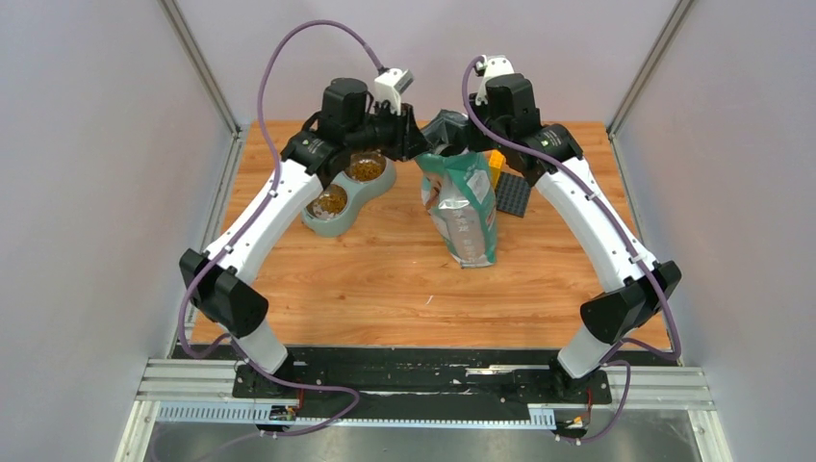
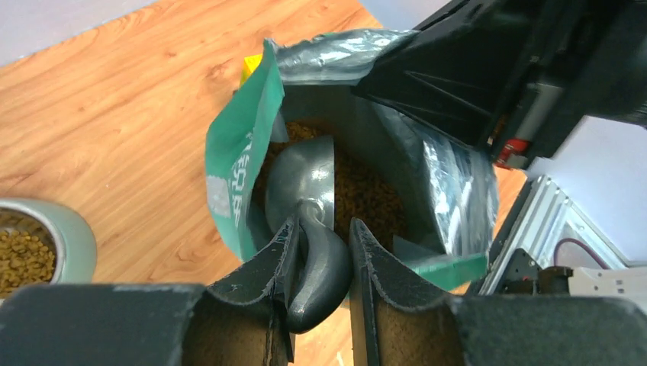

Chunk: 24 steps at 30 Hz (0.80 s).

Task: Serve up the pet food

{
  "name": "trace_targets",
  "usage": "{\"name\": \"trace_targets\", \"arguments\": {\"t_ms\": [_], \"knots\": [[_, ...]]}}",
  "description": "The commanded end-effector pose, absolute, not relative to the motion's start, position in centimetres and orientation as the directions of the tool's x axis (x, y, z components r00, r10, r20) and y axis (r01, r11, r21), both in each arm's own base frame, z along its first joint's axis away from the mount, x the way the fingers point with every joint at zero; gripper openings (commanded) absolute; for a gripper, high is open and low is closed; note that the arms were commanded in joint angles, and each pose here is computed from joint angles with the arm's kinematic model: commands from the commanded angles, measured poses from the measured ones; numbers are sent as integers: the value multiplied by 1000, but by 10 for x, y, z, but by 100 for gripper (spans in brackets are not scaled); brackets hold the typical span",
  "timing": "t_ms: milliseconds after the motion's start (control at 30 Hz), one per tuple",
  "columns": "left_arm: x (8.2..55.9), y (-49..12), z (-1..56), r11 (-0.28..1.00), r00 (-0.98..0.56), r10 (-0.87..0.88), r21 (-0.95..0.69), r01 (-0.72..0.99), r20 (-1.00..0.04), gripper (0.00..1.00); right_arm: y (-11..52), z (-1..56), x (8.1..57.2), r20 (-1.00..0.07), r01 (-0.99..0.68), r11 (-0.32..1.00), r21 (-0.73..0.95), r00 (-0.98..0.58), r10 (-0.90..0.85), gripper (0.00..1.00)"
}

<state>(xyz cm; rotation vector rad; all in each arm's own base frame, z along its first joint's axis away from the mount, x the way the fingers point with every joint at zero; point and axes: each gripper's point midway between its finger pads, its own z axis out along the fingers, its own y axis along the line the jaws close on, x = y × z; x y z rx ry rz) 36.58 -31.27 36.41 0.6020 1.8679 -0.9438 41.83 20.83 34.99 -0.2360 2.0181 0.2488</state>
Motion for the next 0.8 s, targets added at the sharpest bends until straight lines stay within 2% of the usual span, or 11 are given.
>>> {"name": "trace_targets", "arguments": {"t_ms": [0, 133, 300, 600, 767], "knots": [[375, -328, 367, 603, -399, 51, -291, 743, -915, 0, 220, 427, 426, -966, -292, 944, 156, -243, 85, 0], [392, -332, 345, 672, -492, 42, -339, 658, -870, 0, 217, 425, 428, -964, -265, 951, 158, -248, 91, 0], [403, -339, 337, 690, -541, 32, -373, 620, -840, 0, 218, 416, 427, -958, -266, 950, 162, -272, 87, 0], [401, -348, 280, 713, -590, 186, -305, 631, -786, 0, 216, 411, 423, -955, -263, 950, 166, -284, 88, 0], [392, -356, 247, 695, -651, 233, -344, 631, -723, 0, 214, 408, 422, -954, -252, 954, 161, -288, 85, 0]]}}
